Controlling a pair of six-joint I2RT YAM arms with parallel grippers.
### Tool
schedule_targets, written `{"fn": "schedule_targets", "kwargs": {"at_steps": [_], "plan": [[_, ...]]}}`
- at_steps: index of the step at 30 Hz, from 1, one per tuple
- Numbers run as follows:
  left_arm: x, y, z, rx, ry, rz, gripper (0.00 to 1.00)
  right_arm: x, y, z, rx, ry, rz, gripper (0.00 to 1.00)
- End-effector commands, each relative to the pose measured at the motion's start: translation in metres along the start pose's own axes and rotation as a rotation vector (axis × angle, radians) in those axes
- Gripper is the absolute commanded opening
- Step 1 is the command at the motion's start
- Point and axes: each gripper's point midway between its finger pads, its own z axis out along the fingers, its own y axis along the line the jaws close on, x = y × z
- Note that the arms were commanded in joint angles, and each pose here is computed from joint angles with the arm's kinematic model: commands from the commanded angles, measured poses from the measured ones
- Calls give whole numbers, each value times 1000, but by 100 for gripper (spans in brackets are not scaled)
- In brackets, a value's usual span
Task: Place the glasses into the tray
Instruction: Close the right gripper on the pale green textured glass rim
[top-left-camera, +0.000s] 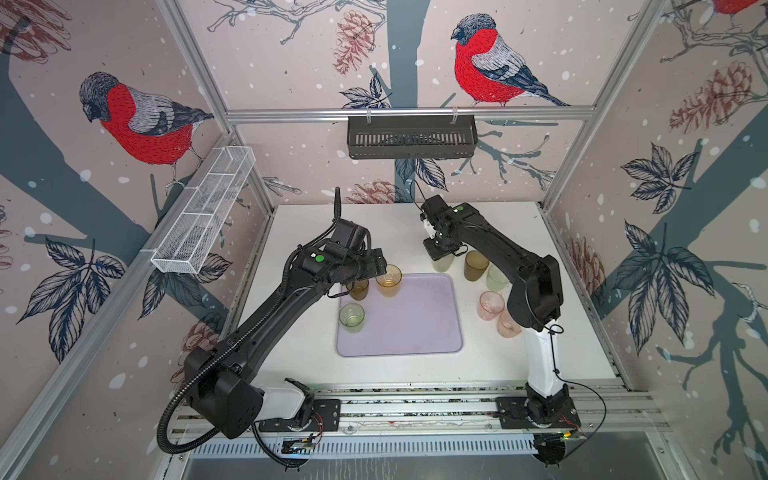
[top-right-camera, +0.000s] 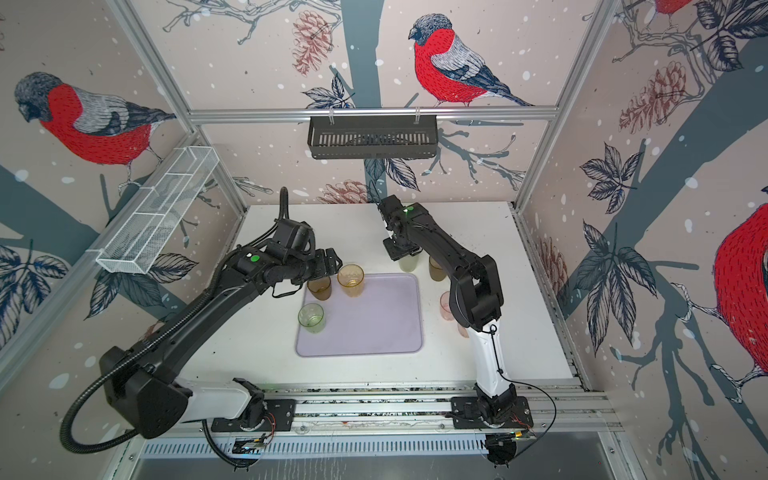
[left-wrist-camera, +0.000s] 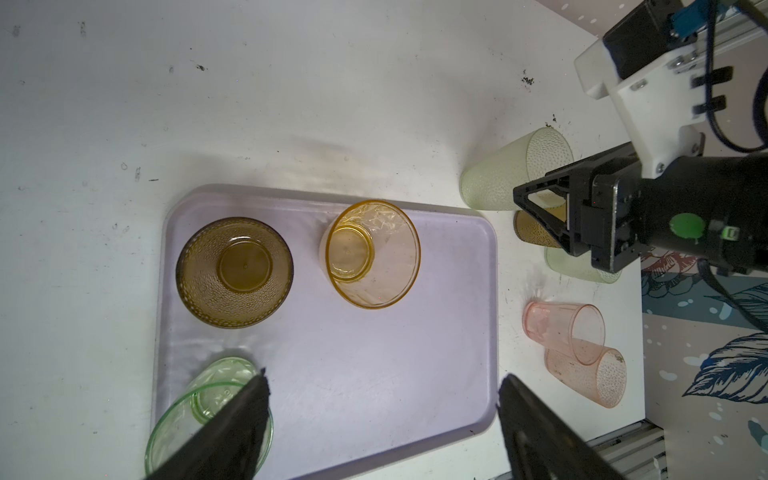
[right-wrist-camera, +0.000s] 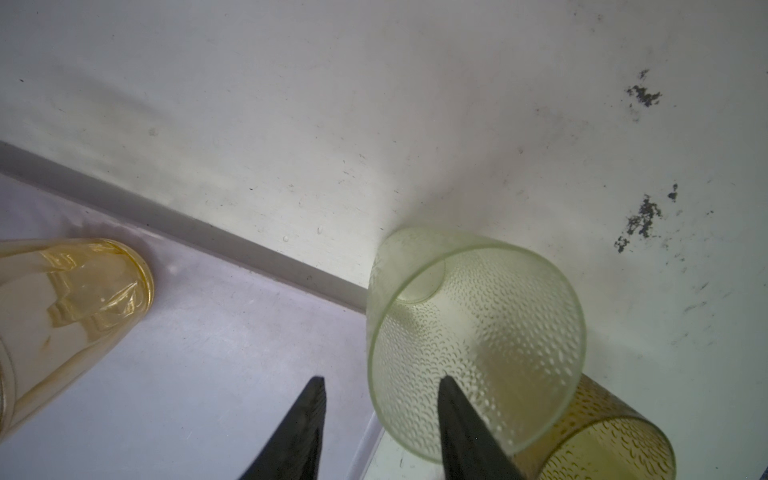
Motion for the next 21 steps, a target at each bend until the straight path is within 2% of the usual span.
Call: {"fn": "schedule_targets", "kwargs": {"at_steps": [1,21], "plan": [[-7,-6,-5,26,-28,-12,86,-1,2,1,-11,0,-13,44],[-13,-12,1,32,-19,-2,87,-4,1,11,8,11,-24,33]]}}
